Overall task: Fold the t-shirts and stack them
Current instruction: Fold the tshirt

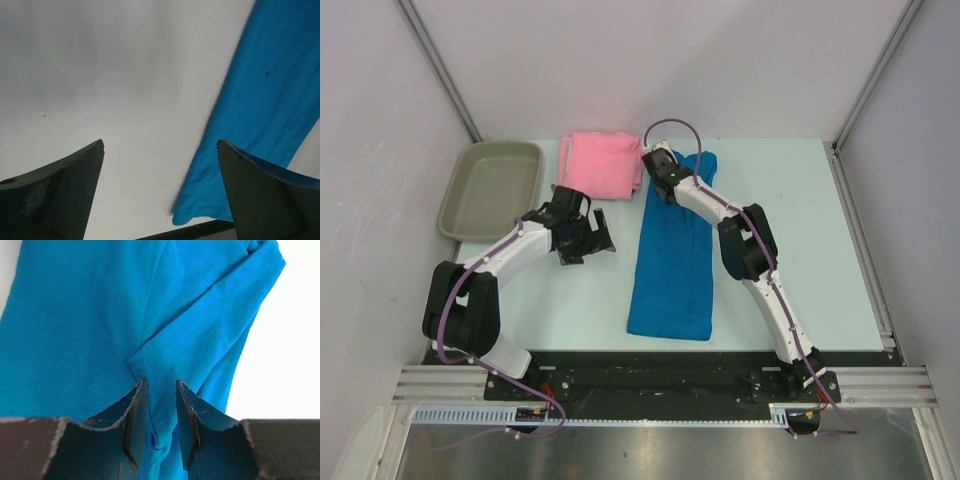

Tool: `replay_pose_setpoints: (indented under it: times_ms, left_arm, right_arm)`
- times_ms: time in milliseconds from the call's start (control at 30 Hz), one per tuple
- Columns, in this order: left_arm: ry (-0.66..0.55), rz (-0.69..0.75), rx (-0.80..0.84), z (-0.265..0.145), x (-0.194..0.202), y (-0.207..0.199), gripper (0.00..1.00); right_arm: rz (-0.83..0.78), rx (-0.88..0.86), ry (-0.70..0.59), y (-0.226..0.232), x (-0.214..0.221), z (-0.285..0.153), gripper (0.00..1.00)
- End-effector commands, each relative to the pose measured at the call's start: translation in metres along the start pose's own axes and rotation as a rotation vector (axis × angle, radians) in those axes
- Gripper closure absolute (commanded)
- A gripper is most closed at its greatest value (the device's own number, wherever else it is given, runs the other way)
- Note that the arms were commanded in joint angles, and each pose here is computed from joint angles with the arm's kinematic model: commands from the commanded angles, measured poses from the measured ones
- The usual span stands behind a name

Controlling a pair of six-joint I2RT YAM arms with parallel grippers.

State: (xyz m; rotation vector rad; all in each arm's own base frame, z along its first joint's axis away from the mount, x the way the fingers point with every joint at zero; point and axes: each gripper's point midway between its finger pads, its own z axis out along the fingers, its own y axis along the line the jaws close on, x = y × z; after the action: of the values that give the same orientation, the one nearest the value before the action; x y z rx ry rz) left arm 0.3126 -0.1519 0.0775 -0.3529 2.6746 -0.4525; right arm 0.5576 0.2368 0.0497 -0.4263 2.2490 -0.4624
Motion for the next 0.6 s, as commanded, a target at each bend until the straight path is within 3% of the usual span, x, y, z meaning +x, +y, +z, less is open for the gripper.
replay_pose_setpoints:
  times_ms: [0,567]
  left_arm:
    - [-0.019,0.012,0.001,-0.0025,-0.0035,0.0016,0.00]
    - [-0.015,0.012,-0.001,-0.0005,-0.0021,0.0025,0.00]
  right_arm:
    - [0.019,0.009,-0.027,-0.0011,-0.0122,-0.0019,0.66]
    - [0.000,0.004,-0.036,0.0057,-0.0145,-0.0066,0.66]
